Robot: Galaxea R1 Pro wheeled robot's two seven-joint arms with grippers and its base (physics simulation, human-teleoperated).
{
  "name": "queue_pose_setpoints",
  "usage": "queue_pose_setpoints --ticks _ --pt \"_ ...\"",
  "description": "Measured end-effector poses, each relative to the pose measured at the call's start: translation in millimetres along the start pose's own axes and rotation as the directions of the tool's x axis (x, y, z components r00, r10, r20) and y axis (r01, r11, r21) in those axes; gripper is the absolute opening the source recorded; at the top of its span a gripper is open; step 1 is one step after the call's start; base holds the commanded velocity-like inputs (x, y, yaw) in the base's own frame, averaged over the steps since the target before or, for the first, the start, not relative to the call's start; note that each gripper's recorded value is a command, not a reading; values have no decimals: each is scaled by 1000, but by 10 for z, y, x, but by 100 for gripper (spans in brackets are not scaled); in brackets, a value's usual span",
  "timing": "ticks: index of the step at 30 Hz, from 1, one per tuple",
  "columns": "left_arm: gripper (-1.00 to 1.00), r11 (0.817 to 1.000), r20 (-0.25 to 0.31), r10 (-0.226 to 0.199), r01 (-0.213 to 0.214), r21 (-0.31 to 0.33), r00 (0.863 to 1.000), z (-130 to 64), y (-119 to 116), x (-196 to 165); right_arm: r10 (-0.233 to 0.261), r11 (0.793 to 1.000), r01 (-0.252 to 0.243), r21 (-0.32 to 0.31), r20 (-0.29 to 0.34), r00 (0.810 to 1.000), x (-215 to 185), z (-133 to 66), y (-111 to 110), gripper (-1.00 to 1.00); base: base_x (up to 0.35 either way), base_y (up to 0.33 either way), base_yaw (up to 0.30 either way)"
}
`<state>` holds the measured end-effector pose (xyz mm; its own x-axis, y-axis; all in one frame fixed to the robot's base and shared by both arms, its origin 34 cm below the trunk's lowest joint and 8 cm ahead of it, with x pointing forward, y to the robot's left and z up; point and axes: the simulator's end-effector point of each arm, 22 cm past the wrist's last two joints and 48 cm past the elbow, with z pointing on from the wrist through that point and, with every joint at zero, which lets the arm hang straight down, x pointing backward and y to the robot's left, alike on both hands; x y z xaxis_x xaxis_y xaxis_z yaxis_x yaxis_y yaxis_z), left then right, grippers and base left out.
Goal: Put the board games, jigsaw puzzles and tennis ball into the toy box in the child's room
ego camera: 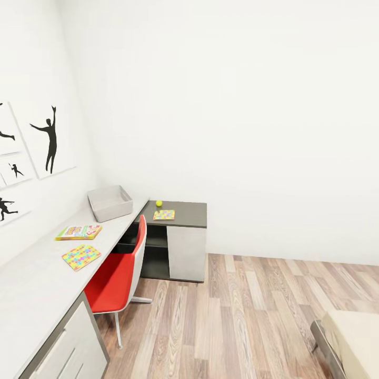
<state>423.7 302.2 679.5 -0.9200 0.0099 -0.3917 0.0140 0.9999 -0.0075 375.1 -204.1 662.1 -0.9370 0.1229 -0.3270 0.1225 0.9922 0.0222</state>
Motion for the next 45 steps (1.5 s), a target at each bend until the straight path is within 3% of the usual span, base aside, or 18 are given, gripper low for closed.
queue_pose_setpoints --ticks 14,25,45 --pt "100 1000 0 2 -2 -3 1000 -4 25 8 1 1000 -1 0 0 1000 2 -2 -1 100 73 -42 0" --pt "100 1000 28 5 -5 -4 1000 -4 30 -33 0 1000 0 0 0 1000 3 -2 -1 100 221 -84 0" --pt "100 1000 24 9 -9 -2 1000 3 16 35 0 1000 0 0 -1 1000 7 -2 -1 100 239 -6 0"
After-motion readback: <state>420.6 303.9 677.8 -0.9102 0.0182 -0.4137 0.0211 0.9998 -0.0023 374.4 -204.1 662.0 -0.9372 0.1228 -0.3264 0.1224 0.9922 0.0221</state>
